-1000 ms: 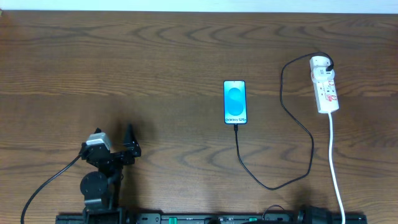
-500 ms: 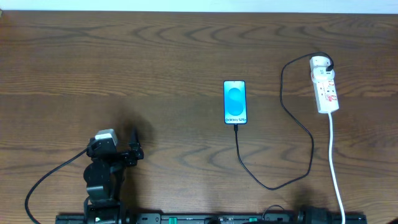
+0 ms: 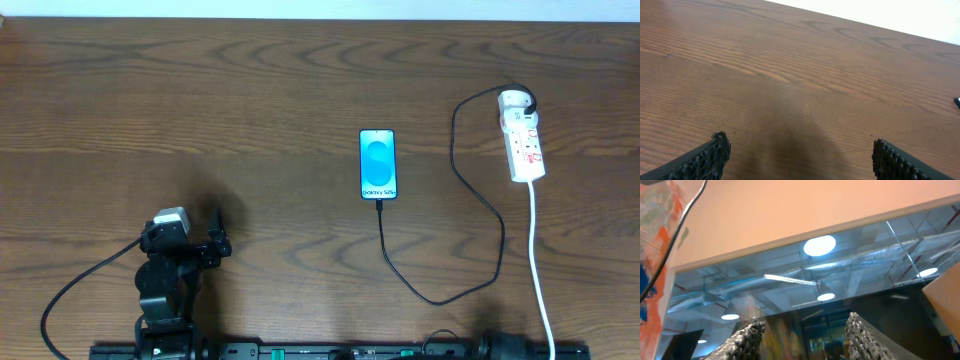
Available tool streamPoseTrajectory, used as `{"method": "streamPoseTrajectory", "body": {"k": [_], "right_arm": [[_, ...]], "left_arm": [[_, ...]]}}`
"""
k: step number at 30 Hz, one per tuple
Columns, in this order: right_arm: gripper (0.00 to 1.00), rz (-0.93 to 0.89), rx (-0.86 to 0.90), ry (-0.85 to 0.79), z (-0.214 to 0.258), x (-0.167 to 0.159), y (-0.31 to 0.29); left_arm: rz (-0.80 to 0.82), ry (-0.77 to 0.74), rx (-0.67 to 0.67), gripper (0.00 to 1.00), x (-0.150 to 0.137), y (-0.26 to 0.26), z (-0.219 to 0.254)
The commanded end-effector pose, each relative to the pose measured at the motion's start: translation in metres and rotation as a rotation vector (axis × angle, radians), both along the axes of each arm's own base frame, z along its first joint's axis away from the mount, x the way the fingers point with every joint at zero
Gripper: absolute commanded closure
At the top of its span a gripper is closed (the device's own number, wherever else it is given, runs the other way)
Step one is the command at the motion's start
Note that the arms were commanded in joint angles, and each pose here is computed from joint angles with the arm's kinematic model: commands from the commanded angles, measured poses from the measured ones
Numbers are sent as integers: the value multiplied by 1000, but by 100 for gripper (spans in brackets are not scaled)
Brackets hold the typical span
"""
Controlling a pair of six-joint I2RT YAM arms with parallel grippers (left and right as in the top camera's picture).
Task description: Plug charger to phone and switch on socket
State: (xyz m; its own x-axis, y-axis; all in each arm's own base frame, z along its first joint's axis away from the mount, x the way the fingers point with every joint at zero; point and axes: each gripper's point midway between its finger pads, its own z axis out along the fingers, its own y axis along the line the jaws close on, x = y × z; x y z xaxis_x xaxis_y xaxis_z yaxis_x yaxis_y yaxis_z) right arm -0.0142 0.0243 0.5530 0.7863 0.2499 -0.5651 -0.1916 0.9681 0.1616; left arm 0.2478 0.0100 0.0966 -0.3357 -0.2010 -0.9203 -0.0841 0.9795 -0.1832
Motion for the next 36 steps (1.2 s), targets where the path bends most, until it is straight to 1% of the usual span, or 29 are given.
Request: {"method": "streamPoseTrajectory", "body": {"k": [1, 5, 9, 12, 13, 14, 15, 16, 17, 20, 21, 23, 26, 27, 28, 29, 32, 35, 36], "right_arm": [[44, -16, 4, 5, -2, 3, -1], [42, 8, -29, -1, 0, 2, 6], [41, 69, -71, -1, 0, 0, 14], [37, 97, -73, -5, 0, -2, 14], [35, 105, -73, -4, 0, -2, 14], [28, 111, -73, -5, 0, -3, 14], [12, 114, -73, -6, 0, -3, 14], [1, 113, -70, -14, 1, -4, 13], [1, 103, -60, -28, 3, -6, 11], [1, 33, 25, -138, 17, -18, -9], [1, 16, 50, -146, 18, -16, -14], [1, -23, 117, -89, 11, 3, -29], [1, -38, 176, 118, -18, 56, -42], [1, -37, 189, 168, -26, 69, -44], [1, -22, 236, 301, -53, 103, -50], [1, -6, 271, 364, -69, 121, -53], [1, 43, 369, 502, -110, 163, -60], [1, 83, 441, 612, -152, 198, -63], [1, 90, 450, 634, -161, 205, -63]], "left_arm": [[-29, 51, -4, 8, -5, -5, -16], [-29, 51, -4, 8, -5, -5, -16], [-29, 51, -4, 7, -5, -5, -16], [-29, 51, -4, 8, -5, -5, -16], [-29, 51, -4, 7, -5, -5, -16], [-29, 51, -4, 8, -5, -5, -16], [-29, 51, -4, 8, -5, -5, -16], [-29, 51, -4, 8, -5, -5, -16], [-29, 51, -4, 7, -5, -5, -16], [-29, 51, -4, 7, -5, -5, -16], [-29, 51, -4, 8, -5, -5, -16], [-29, 51, -4, 8, -5, -5, -16], [-29, 51, -4, 8, -5, -5, -16], [-29, 51, -4, 8, -5, -5, -16], [-29, 51, -4, 8, -5, -5, -16], [-29, 51, -4, 7, -5, -5, -16], [-29, 51, -4, 8, -5, -5, -16], [-29, 51, -4, 8, -5, -5, -16], [-29, 51, -4, 7, -5, -5, -16]]}}
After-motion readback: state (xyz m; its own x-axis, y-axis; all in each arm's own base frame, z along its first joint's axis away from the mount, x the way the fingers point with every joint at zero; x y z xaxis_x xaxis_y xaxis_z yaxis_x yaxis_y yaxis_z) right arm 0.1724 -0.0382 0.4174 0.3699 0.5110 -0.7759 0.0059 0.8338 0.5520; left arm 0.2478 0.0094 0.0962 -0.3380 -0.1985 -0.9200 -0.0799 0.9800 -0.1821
